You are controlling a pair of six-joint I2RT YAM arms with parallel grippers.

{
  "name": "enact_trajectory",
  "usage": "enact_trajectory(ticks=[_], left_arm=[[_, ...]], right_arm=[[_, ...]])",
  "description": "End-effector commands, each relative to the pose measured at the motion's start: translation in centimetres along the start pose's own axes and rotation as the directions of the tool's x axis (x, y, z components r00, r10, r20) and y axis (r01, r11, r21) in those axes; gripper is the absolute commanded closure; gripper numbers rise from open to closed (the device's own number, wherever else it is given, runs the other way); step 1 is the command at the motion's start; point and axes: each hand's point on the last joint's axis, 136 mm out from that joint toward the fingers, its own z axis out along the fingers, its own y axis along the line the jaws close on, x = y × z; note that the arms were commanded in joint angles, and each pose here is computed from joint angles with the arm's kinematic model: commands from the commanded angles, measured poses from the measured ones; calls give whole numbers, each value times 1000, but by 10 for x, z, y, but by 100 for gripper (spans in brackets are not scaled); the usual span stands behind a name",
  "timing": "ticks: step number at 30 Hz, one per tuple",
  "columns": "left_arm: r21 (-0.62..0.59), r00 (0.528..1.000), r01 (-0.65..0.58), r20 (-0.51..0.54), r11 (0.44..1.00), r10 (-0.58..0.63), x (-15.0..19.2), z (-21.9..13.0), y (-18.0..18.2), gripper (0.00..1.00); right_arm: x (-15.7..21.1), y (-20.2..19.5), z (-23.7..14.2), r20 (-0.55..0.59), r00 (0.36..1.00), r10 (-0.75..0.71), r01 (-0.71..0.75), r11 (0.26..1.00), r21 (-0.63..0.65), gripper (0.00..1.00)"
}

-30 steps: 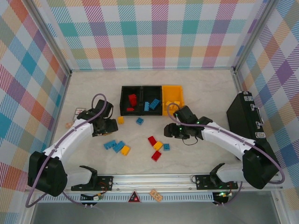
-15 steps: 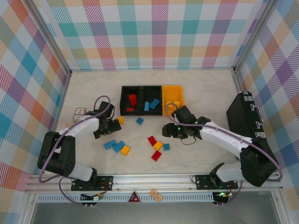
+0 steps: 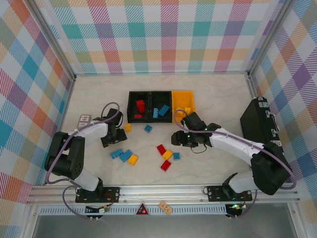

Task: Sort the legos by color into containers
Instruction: Pick up the lego from the middle-left of the table.

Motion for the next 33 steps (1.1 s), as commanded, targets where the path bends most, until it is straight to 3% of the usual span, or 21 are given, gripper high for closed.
enact_trajectory(ticks=[1,5,21,33], left_arm=[[-17,1000,-2,6,1000,2,-8,4,1,33],[-12,1000,-9,2,1000,9,-10,-1,-1,44],[94,999,-40,-12,995,41,-23,-59,-23,48],[213,993,-119,42,970,112,-45,-108,-78,48]], right_arm=[[-9,13,-2,10,1000,-13,14,999,-36,42],[-11,15,-3,5,1000,-17,17,999,-28,42],[-31,9,-21,6,1000,29,-30,999,41,42],[-50,-2,-32,37,996,82,-84,995,49,42]])
